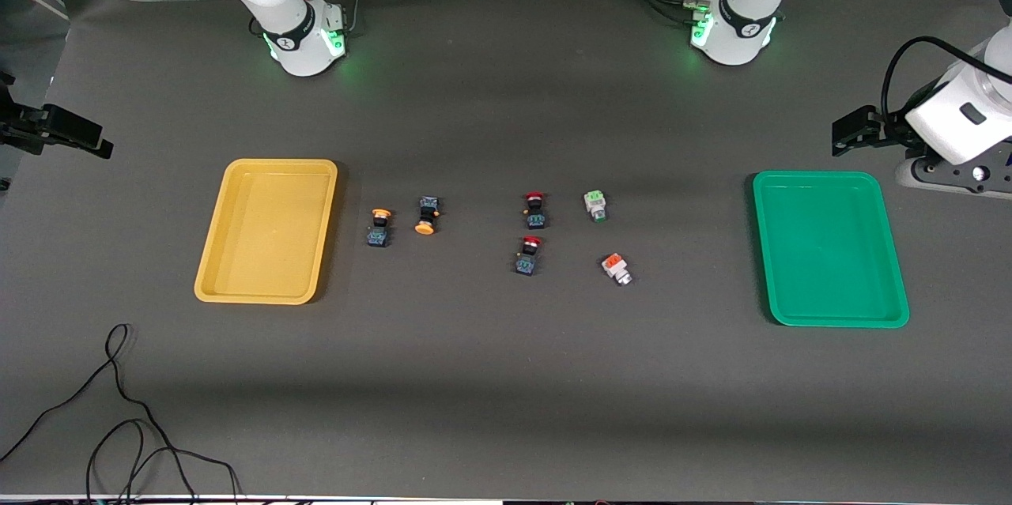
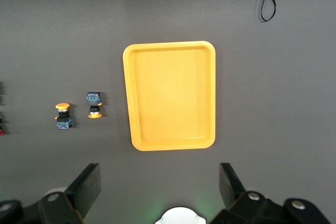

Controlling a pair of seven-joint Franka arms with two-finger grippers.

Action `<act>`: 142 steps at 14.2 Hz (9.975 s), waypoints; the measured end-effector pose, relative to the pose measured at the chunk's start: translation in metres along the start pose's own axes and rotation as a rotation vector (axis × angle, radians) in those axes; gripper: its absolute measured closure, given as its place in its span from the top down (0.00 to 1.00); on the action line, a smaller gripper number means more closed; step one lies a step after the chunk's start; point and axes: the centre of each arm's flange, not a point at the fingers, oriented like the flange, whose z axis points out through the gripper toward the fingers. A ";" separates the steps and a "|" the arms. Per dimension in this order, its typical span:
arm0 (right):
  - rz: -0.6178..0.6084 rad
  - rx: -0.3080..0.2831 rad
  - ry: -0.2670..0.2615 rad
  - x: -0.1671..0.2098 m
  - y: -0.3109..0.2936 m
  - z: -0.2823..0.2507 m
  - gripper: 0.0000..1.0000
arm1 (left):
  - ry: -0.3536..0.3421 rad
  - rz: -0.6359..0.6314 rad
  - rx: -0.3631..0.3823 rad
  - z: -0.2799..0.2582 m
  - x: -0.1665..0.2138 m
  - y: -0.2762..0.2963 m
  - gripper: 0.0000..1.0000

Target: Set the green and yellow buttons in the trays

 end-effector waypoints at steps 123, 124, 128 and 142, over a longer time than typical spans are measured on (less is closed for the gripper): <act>0.227 0.067 0.010 -0.052 -0.316 0.481 1.00 | 0.022 -0.808 -0.026 0.398 0.141 0.260 0.55; 0.244 0.077 0.001 -0.054 -0.317 0.482 1.00 | 0.027 -0.808 -0.027 0.395 0.142 0.260 0.41; 0.234 0.053 -0.028 -0.083 -0.334 0.496 0.98 | 0.093 -0.758 -0.018 0.321 0.155 0.243 0.41; 0.167 0.004 -0.042 -0.028 -0.257 0.372 0.45 | -0.120 -0.154 0.012 0.164 0.047 -0.196 0.41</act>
